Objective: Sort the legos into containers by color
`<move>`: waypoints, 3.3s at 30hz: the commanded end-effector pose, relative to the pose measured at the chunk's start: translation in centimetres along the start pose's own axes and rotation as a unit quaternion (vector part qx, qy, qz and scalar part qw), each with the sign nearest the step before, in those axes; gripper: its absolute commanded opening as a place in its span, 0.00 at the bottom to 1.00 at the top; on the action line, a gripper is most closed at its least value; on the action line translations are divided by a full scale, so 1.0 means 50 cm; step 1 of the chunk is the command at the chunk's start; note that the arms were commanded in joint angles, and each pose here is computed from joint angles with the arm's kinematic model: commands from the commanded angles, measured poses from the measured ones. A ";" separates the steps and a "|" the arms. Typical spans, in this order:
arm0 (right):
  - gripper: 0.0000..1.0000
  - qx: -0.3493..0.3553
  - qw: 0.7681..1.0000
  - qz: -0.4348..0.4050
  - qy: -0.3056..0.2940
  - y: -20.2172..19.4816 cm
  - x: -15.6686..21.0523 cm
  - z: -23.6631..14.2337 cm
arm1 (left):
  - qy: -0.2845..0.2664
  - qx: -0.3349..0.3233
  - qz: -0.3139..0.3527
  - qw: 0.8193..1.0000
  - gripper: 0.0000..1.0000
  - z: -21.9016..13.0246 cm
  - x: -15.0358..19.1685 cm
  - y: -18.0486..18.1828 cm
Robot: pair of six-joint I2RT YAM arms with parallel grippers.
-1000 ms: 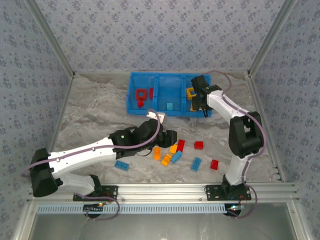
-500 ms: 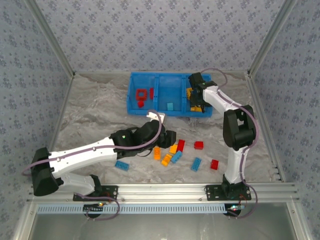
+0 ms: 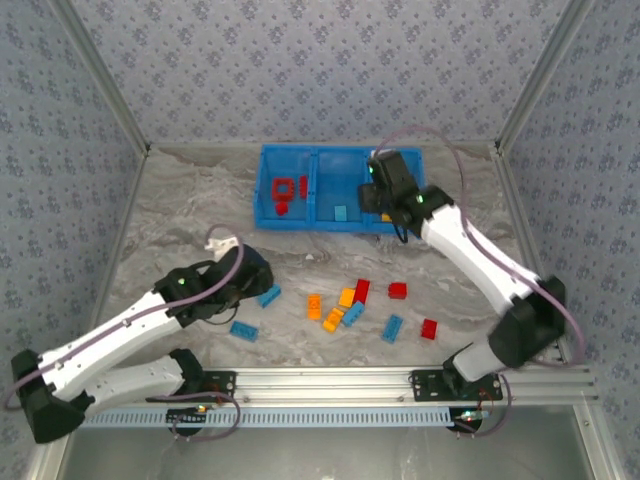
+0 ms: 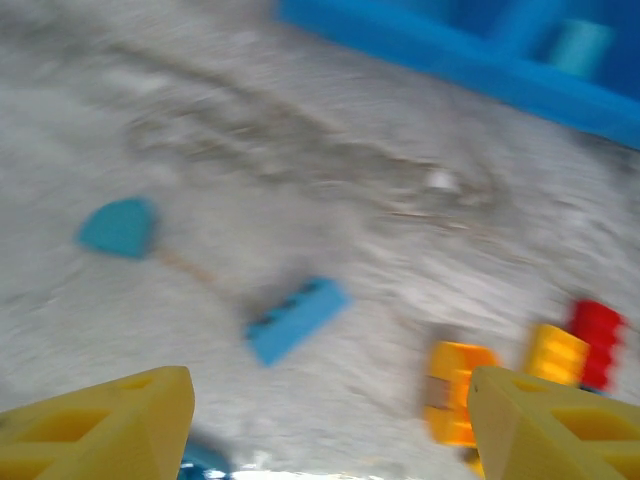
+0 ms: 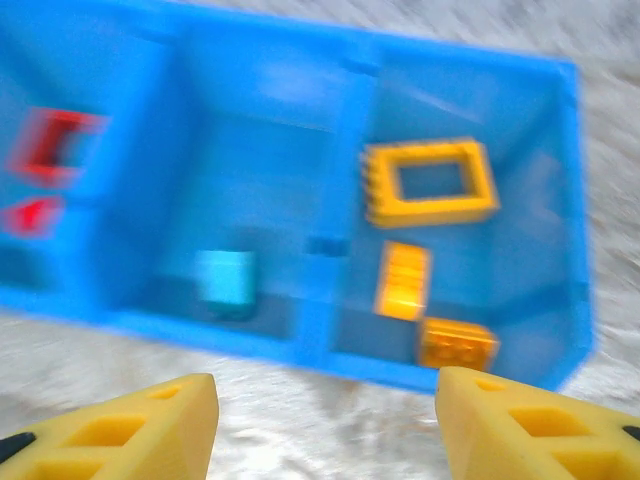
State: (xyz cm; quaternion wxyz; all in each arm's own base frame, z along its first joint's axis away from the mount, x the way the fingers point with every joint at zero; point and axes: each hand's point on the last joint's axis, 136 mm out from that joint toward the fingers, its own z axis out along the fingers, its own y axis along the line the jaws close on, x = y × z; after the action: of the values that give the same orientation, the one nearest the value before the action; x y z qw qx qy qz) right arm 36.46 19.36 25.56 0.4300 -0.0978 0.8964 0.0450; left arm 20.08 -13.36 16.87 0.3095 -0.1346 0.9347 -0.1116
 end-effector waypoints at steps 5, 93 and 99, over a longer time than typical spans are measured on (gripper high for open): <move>0.64 -0.211 0.974 -0.076 -0.045 0.234 0.181 -0.113 | 0.078 -0.073 -0.026 0.994 0.73 0.070 0.014 0.118; 0.72 -0.044 0.989 0.069 -0.122 0.016 0.178 -0.211 | 0.060 -0.087 0.260 0.960 0.46 0.431 -0.151 -0.431; 0.72 -0.048 0.990 0.063 -0.117 0.019 0.185 -0.209 | 0.049 -0.070 0.251 0.964 0.55 0.389 -0.166 -0.450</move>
State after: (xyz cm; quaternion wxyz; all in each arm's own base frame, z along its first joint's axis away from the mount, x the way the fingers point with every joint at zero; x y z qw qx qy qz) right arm 22.72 17.40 25.27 0.5270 -0.0598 0.8390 0.1218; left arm 42.50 -34.32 10.26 0.2570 0.0992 0.9606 0.0377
